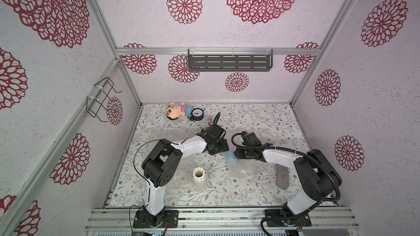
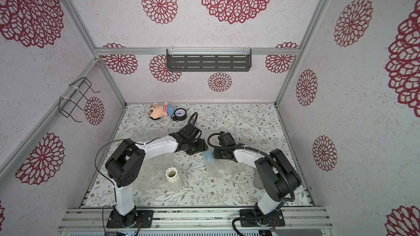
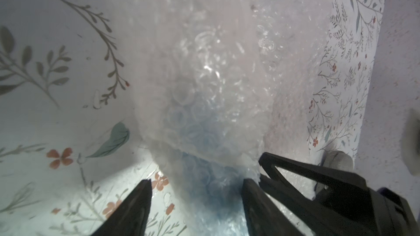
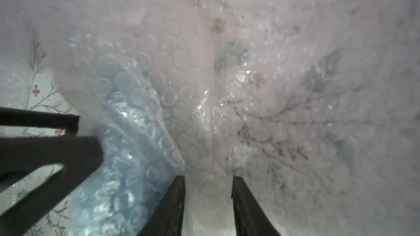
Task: Wrap vases in bubble wrap
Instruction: Wrap the vase in bubble wrap.
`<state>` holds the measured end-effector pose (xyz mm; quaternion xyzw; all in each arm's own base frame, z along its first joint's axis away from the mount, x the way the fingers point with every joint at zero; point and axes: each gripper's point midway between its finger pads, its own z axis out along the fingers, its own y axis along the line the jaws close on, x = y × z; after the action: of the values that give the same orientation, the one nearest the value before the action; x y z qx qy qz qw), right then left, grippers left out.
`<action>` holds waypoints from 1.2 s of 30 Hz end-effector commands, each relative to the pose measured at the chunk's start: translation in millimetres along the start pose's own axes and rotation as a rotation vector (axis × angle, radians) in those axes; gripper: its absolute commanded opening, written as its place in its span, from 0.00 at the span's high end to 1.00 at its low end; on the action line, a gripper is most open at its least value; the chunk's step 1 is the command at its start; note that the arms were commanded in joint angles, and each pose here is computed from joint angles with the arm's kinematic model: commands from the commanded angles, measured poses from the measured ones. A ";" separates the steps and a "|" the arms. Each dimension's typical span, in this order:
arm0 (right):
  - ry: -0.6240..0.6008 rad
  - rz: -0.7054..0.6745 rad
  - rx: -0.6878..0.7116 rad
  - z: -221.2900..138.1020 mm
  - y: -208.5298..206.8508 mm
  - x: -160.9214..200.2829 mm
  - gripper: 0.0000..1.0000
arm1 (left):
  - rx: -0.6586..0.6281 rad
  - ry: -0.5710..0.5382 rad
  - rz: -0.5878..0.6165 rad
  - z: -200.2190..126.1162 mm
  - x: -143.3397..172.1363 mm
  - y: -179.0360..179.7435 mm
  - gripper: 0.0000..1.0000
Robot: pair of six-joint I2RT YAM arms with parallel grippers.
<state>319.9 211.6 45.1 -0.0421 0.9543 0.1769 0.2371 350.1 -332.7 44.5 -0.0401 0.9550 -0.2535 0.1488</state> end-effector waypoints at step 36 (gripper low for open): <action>0.011 -0.013 0.085 -13.5 -14.0 8.4 0.77 | -0.015 -0.043 0.050 -8.9 -22.2 -20.4 0.28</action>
<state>323.9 209.8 64.4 -0.0496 0.9498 0.1612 0.2637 367.3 -342.3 63.8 -0.0277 0.9531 -0.2497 0.1688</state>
